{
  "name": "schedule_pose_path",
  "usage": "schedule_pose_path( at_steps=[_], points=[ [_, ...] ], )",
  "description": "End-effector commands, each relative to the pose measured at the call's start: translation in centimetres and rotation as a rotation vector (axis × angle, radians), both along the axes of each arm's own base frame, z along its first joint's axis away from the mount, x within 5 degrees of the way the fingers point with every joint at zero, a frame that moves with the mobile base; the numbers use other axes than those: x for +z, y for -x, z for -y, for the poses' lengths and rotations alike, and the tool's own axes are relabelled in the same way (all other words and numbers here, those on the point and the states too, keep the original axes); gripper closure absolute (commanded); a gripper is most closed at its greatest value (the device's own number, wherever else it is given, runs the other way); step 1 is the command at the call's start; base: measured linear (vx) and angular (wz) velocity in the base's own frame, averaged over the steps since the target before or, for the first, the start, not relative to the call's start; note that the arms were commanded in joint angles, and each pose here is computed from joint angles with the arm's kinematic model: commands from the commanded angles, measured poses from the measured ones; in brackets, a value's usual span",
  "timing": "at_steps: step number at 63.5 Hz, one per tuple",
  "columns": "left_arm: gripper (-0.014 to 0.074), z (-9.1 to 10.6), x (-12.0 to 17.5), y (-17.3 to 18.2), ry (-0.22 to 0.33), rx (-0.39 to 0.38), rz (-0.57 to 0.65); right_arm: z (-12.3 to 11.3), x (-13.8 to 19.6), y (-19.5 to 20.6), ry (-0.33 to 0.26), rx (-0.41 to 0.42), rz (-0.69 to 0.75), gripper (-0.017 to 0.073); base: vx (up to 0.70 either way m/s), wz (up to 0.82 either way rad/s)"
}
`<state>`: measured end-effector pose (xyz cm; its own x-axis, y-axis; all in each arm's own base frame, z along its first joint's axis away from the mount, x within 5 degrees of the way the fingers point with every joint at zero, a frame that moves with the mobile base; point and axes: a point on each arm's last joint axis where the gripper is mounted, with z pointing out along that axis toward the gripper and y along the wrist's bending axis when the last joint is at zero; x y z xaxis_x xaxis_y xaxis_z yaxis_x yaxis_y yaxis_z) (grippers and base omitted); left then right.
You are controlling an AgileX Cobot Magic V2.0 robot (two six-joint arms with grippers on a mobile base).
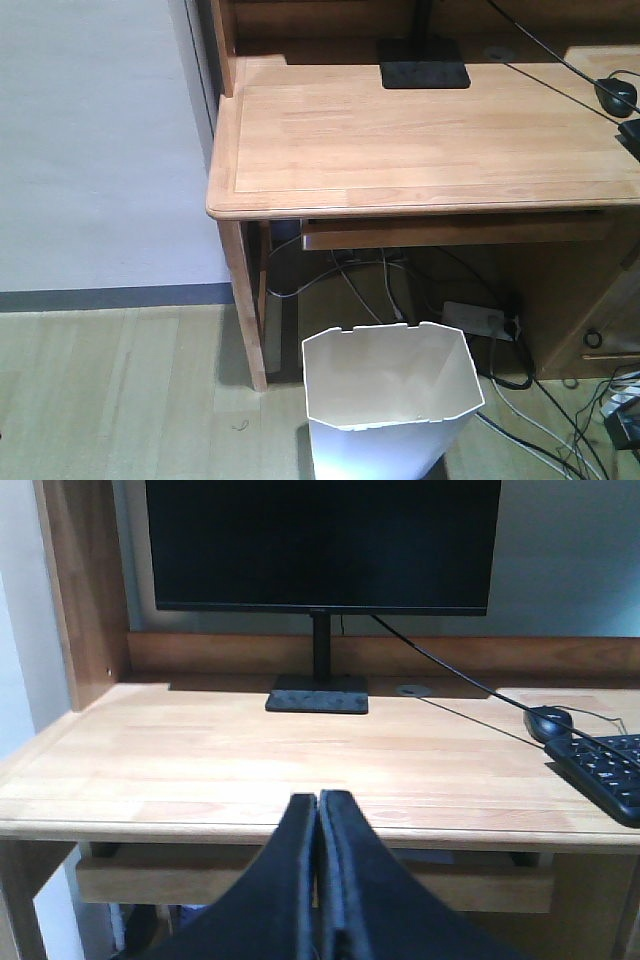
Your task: Move trash bin to bedside with robot
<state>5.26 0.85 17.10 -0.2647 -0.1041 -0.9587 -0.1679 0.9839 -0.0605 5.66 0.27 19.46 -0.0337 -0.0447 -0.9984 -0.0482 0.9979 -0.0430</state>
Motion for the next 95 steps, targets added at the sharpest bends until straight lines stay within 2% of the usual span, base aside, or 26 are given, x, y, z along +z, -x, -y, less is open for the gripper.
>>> schedule_pose_path(
  at_steps=[1, 21, 41, 53, 65, 76, 87, 95],
  points=[
    [0.0600, 0.0, 0.5, -0.1, -0.004, -0.004, 0.077, 0.0, 0.7, 0.1, -0.019, -0.005, 0.088, 0.0568, 0.00, 0.00],
    [0.0600, 0.0, 0.5, -0.1, -0.004, -0.004, 0.077, 0.0, 4.4, 0.1, -0.026, -0.004, 0.120, 0.0568, 0.00, 0.00],
    [0.0600, 0.0, 0.5, -0.1, -0.004, -0.004, 0.077, -0.2, 7.1, -3.0, -0.019, -0.001, -0.163, 0.0568, 0.00, 0.00],
    [0.0600, 0.0, 0.5, -0.1, -0.004, -0.004, 0.077, -0.3, 6.7, -4.7, -0.025, 0.003, -0.360, 0.0568, 0.00, 0.00],
    [0.0600, 0.0, 0.5, -0.1, -0.004, -0.004, 0.077, -0.4, 5.7, -5.4, -0.021, 0.004, -0.466, 0.0568, 0.00, 0.00],
    [0.0600, 0.0, 0.5, -0.1, -0.004, -0.004, 0.077, -0.3, 5.5, -5.6, -0.004, 0.001, -0.486, 0.0566, 0.00, 0.00],
    [0.0600, 0.0, 0.5, -0.1, -0.004, -0.004, 0.077, -0.2, 5.5, -5.6, 0.015, -0.001, -0.480, 0.0510, 0.00, 0.00],
    [0.0600, 0.0, 0.5, -0.1, -0.004, -0.004, 0.077, -0.2, 5.5, -5.6, 0.014, -0.001, -0.485, 0.0403, 0.00, 0.00]
  ],
)
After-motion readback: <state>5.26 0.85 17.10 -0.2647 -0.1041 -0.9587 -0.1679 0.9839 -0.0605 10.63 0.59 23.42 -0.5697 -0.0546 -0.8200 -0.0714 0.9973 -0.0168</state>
